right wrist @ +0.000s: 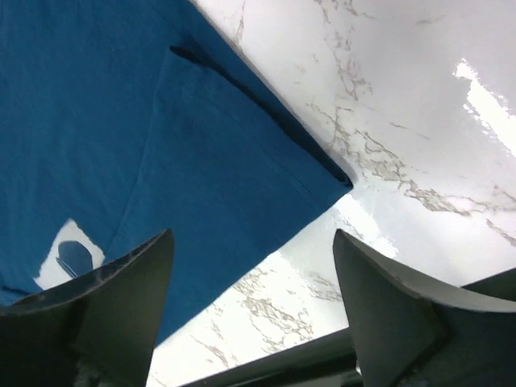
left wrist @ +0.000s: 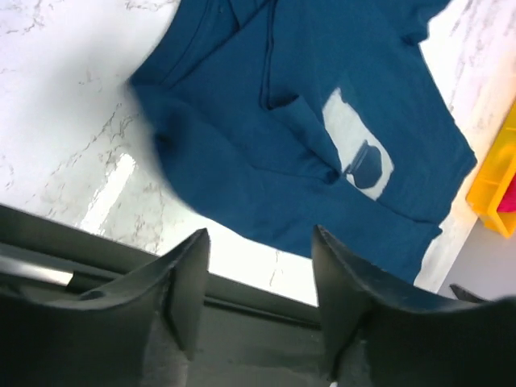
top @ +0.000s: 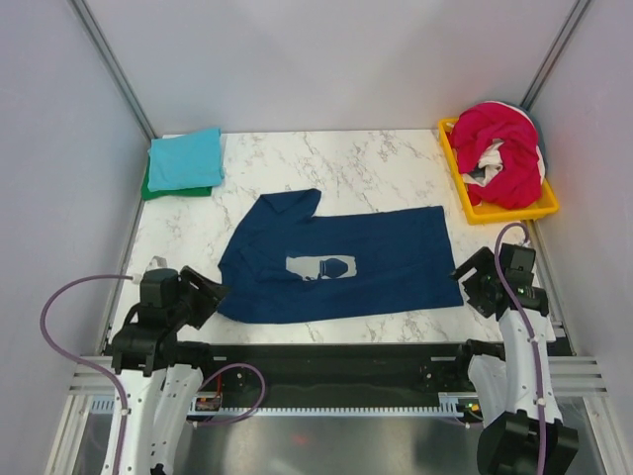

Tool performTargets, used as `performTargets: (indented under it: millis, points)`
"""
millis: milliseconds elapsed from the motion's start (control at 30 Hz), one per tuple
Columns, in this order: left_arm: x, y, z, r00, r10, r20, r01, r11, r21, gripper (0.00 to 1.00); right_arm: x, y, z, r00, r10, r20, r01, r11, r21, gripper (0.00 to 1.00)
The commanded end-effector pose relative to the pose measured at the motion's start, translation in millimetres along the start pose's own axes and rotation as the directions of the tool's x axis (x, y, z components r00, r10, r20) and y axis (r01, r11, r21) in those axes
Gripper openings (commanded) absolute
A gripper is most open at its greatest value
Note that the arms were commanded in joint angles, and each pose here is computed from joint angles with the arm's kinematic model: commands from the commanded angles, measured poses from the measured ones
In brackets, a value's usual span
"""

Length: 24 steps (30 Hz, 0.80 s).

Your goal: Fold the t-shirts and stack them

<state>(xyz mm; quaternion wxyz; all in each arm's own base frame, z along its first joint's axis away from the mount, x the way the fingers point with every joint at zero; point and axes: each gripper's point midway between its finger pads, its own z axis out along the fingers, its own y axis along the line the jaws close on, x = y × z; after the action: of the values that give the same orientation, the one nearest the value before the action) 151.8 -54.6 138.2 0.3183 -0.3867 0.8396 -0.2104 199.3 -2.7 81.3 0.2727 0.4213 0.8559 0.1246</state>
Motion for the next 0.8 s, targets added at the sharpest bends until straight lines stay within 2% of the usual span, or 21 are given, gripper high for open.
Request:
performTargets:
  millis: [0, 33, 100, 167, 200, 233, 300, 333, 400, 433, 467, 500, 533, 600, 667, 700, 767]
  points:
    - [4.0, -4.8, -39.5, 1.0, 0.016, -0.006, -0.016, 0.999, 0.03, 0.64, -5.5, 1.1, -19.6, 0.998, 0.026, 0.052, -0.026, 1.0, -0.001, 0.9]
    - [-4.3, -14.6, -52.2, 0.999, 0.028, 0.04, -0.031, 0.997, 0.076, 0.68, -14.6, 8.5, -28.0, 0.996, 0.027, 0.089, -0.025, 0.999, -0.023, 0.93]
    - [-22.1, -34.8, -64.9, 0.987, 0.083, 0.135, -0.104, 0.982, 0.16, 0.68, -26.2, 19.9, -33.3, 0.991, 0.032, 0.126, -0.024, 0.998, -0.061, 0.95]
    - [-40.7, -66.3, -66.1, 0.966, 0.116, 0.232, -0.181, 0.943, 0.281, 0.68, -40.4, 35.5, -30.7, 0.986, 0.028, 0.162, -0.009, 0.993, -0.117, 0.95]
    - [-44.0, -73.0, -61.9, 0.96, 0.138, 0.242, -0.208, 0.933, 0.295, 0.67, -44.7, 46.9, -32.4, 0.987, 0.019, 0.159, 0.006, 0.987, -0.158, 0.94]
    - [-43.2, -75.6, -42.7, 0.971, 0.15, 0.186, -0.197, 0.944, 0.266, 0.63, -48.4, 52.5, -27.1, 0.99, 0.012, 0.142, 0.012, 0.986, -0.164, 0.93]
    - [-52.6, -90.2, -19.8, 0.974, 0.162, 0.159, -0.199, 0.946, 0.256, 0.61, -65.1, 81.3, -33.4, 0.986, -0.025, 0.163, 0.066, 0.967, -0.248, 0.91]
    - [-52.9, -91.6, 7.1, 0.981, 0.171, 0.087, -0.186, 0.961, 0.205, 0.6, -71.5, 89.0, -27.3, 0.987, -0.045, 0.153, 0.083, 0.965, -0.249, 0.91]
    - [-55.9, -100.8, 36.5, 0.979, 0.202, 0.032, -0.204, 0.961, 0.187, 0.56, -82.4, 115.2, -35.6, 0.977, -0.11, 0.182, 0.159, 0.948, -0.277, 0.91]
    - [-70.8, -122.4, 43.5, 0.975, 0.213, 0.066, -0.222, 0.95, 0.221, 0.54, -86.9, 118.5, -28.9, 0.97, -0.151, 0.189, 0.195, 0.949, -0.247, 0.92]
    - [-68.1, -120.2, 76.8, 0.972, 0.236, -0.006, -0.232, 0.959, 0.163, 0.53, -89.1, 123.5, -28.1, 0.966, -0.171, 0.195, 0.215, 0.947, -0.237, 0.93]
    - [-81.9, -141.7, 82.7, 0.969, 0.245, 0.019, -0.244, 0.952, 0.187, 0.51, -89.1, 133.0, -25.9, 0.962, -0.197, 0.19, 0.239, 0.942, -0.236, 0.93]
    - [-86.6, -151.6, 98.6, 0.968, 0.252, 0.011, -0.25, 0.95, 0.189, 0.5, -91.6, 135.8, -24.0, 0.959, -0.203, 0.199, 0.247, 0.942, -0.228, 0.94]
    - [-76.5, -154.1, 150.1, 0.955, 0.284, -0.088, -0.269, 0.952, 0.146, 0.47, -87.1, 139.9, -17.1, 0.958, -0.215, 0.189, 0.257, 0.939, -0.229, 0.94]
    - [-83.6, -181.9, 172.1, 0.942, 0.325, -0.088, -0.308, 0.937, 0.162, 0.45, -84.3, 143.8, -7.8, 0.958, -0.219, 0.184, 0.26, 0.935, -0.241, 0.93]
    - [-83.8, -184.5, 202.4, 0.938, 0.325, -0.125, -0.308, 0.942, 0.135, 0.43, -76.8, 141.9, -1.3, 0.959, -0.229, 0.167, 0.265, 0.934, -0.241, 0.93]
    - [-83.2, -188.2, 226.8, 0.935, 0.32, -0.151, -0.304, 0.945, 0.119, 0.43, -70.3, 140.1, 8.0, 0.958, -0.242, 0.155, 0.274, 0.931, -0.24, 0.93]
